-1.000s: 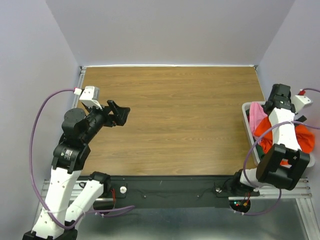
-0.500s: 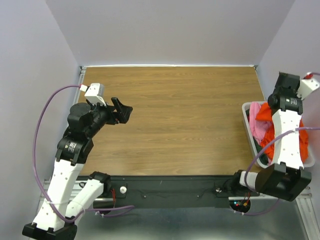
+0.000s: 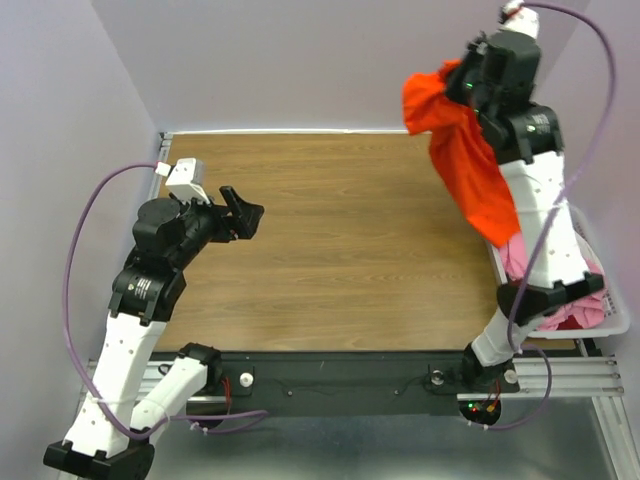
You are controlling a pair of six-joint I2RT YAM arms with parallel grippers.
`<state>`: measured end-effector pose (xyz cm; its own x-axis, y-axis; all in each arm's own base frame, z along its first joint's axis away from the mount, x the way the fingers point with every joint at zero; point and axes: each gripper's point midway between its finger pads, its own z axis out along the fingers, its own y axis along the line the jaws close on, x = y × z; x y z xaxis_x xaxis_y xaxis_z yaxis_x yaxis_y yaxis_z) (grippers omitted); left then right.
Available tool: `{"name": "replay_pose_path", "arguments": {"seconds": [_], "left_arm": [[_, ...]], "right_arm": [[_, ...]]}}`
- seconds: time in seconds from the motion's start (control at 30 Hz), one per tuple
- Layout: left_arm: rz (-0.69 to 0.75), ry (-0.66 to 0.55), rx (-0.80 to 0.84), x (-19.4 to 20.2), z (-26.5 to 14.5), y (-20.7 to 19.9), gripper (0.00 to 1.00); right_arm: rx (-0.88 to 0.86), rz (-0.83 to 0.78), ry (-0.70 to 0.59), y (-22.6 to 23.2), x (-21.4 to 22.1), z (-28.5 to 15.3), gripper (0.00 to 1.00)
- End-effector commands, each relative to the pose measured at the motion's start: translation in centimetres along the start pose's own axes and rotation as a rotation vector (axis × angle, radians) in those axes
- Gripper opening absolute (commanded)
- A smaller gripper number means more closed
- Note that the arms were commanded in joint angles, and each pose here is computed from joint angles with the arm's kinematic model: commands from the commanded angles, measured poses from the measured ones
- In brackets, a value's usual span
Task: Fold and stack the t-shirts
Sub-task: Move the tshirt to the center of the board
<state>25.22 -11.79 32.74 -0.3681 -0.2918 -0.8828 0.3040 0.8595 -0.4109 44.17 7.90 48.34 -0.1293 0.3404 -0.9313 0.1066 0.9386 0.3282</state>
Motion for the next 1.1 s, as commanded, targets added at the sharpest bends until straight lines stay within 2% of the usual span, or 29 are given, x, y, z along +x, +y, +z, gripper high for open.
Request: {"name": "replay_pose_path", "arguments": {"seconds": [0.0,0.1,0.13,0.2,0.27,0.3,0.33,0.4,0.43,0.47,0.5,0.53,0.57,0.6,0.63,0.67,0.7,0.77,0.83,0.93,0.97,1.07], "left_arm": [[-0.006,-0.088,0.025,-3.0,-1.0,-1.4,0.99],[-0.008,-0.088,0.018,-3.1,-1.1,-1.3,0.99],[-0.009,-0.084,0.012,-3.0,-1.0,-1.2,0.99],[-0.01,-0.078,0.009,-3.0,-1.1,-1.2,0.99],[-0.012,-0.078,0.008,-3.0,-1.1,-1.2,0.99],[-0.015,-0.077,0.004,-2.9,-1.0,-1.1,0.99],[-0.016,-0.074,0.004,-2.8,-1.0,-1.1,0.99],[-0.02,-0.062,0.001,-2.3,-0.9,-0.9,0.99],[-0.028,-0.057,-0.003,-2.1,-0.9,-0.8,0.99],[-0.034,-0.049,-0.005,-1.8,-0.9,-0.7,0.99],[-0.039,-0.032,-0.009,-1.0,-0.7,-0.4,0.99],[-0.043,-0.024,-0.01,-0.7,-0.6,-0.3,0.99],[-0.052,-0.016,-0.009,-0.3,-0.5,-0.2,0.99],[-0.059,0.007,-0.013,0.6,-0.3,0.1,0.99],[-0.067,0.019,-0.013,1.1,-0.2,0.2,0.99],[-0.074,0.029,-0.014,1.5,-0.2,0.3,0.99],[-0.084,0.045,-0.012,2.1,0.0,0.4,0.99],[-0.121,0.083,-0.009,3.6,0.6,0.6,0.99],[-0.156,0.132,0.018,5.3,1.3,0.4,0.99],[-0.198,0.198,0.041,7.3,3.5,0.0,0.99],[-0.203,0.214,0.034,7.8,4.1,-0.1,0.99],[-0.212,0.26,-0.058,9.6,6.5,0.6,0.98]], "right_arm": [[-0.41,0.046,-0.105,11.2,-4.2,-3.3,0.01],[-0.577,0.073,-0.11,15.6,-3.9,-5.3,0.01],[-0.623,0.112,-0.162,16.3,-5.6,-6.9,0.01],[-0.664,0.12,-0.155,16.4,-4.6,-7.5,0.01],[-0.7,0.095,-0.095,16.5,-2.0,-7.5,0.01],[-0.701,0.069,-0.004,16.3,1.7,-6.4,0.01],[-0.723,0.059,0.026,15.9,2.8,-7.3,0.02],[-0.734,0.052,0.15,15.0,7.6,-7.5,0.11],[-0.669,0.051,0.269,12.9,13.0,-6.6,0.15],[-0.619,0.044,0.326,11.1,16.1,-6.5,0.21],[-0.578,0.041,0.313,9.3,16.6,-7.5,0.43],[-0.531,0.027,0.34,7.6,18.7,-7.7,0.53],[-0.442,-0.008,0.441,4.2,24.4,-7.7,0.62],[-0.386,-0.015,0.397,2.2,24.1,-8.7,0.73],[-0.331,-0.049,0.422,0.0,26.1,-9.2,0.77],[-0.276,-0.08,0.466,-2.5,28.8,-9.9,0.84],[-0.23,-0.092,0.438,-4.1,28.6,-10.6,0.86],[-0.154,-0.13,0.503,-6.8,30.9,-12.0,0.88],[-0.152,-0.16,0.542,-7.5,31.7,-12.8,0.87],[-0.256,-0.201,0.626,-5.9,32.9,-13.0,0.84],[-0.313,-0.204,0.669,-4.9,33.6,-13.2,0.78],[-0.381,-0.289,0.741,-3.1,34.8,-12.1,0.71]]}}
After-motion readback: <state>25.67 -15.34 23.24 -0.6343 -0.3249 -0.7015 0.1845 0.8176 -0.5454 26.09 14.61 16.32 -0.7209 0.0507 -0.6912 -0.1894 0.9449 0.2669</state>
